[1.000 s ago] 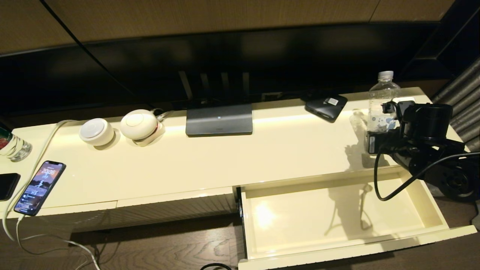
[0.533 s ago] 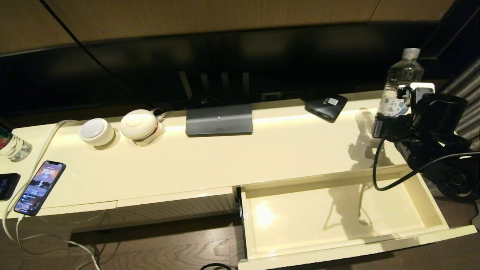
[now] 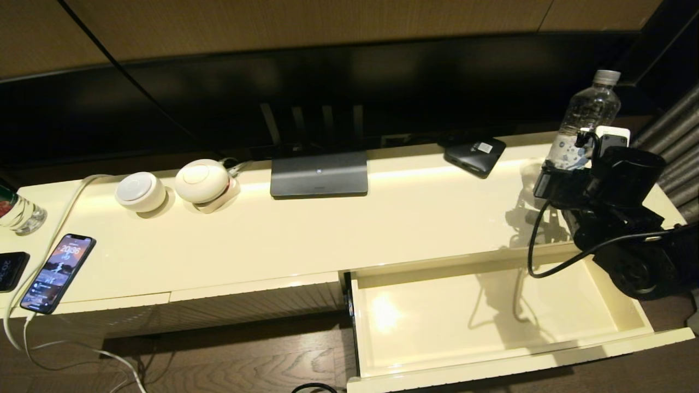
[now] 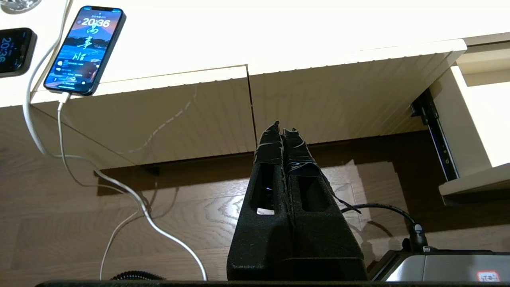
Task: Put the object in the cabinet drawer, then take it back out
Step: Take the mineral water out of the drawer and put it on the table
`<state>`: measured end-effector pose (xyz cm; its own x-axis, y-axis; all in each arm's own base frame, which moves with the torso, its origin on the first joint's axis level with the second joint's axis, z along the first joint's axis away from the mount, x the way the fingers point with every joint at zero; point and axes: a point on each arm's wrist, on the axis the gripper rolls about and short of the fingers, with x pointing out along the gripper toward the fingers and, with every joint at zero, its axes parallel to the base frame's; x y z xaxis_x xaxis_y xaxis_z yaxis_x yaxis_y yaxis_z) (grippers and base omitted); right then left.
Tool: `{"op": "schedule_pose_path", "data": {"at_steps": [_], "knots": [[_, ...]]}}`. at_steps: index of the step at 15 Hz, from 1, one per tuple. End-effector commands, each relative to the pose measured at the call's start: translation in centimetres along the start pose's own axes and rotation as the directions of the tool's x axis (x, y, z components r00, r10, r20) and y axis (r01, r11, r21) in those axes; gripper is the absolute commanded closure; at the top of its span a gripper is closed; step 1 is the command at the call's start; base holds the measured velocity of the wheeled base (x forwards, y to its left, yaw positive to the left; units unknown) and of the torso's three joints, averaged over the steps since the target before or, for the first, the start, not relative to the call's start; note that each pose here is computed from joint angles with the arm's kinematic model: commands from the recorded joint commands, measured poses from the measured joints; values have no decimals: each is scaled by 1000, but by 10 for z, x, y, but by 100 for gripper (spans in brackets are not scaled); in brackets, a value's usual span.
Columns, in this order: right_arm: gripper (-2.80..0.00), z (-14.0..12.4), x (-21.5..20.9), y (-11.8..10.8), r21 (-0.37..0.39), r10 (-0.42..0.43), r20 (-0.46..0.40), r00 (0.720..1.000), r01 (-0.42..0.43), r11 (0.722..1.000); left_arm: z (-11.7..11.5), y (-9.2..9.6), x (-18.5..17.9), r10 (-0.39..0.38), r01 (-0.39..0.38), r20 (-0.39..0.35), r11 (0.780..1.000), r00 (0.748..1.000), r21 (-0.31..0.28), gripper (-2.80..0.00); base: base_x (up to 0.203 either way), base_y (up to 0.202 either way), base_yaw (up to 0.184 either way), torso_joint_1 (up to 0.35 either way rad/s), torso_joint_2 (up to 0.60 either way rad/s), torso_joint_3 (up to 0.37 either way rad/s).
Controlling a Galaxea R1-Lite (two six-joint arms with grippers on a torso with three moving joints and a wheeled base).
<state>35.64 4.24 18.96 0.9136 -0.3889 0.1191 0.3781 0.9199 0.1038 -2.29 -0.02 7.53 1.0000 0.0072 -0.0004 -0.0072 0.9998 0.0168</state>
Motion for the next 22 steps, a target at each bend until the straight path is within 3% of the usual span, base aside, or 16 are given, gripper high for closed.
{"op": "schedule_pose_path", "data": {"at_steps": [1, 10, 14, 22], "knots": [[0, -25, 10, 4, 12, -26, 14, 1000, 26, 1000, -1, 0, 0, 0, 0, -4, 1000, 1000, 0, 0, 0, 0, 0, 0, 0, 0], [0, -55, 29, 12, 47, -43, 32, 999, 41, 998, -1, 0, 0, 1, -1, -4, 1000, 1000, 0, 0, 0, 0, 0, 0, 0, 0], [0, -43, 41, 16, 80, -52, 88, 995, 45, 996, -1, 0, 0, 0, 0, -4, 1000, 1000, 0, 0, 0, 0, 0, 0, 0, 0], [0, -53, 43, 16, 87, -70, 71, 995, 64, 994, -1, 0, 0, 0, 0, -4, 1000, 1000, 0, 0, 0, 0, 0, 0, 0, 0]]}}
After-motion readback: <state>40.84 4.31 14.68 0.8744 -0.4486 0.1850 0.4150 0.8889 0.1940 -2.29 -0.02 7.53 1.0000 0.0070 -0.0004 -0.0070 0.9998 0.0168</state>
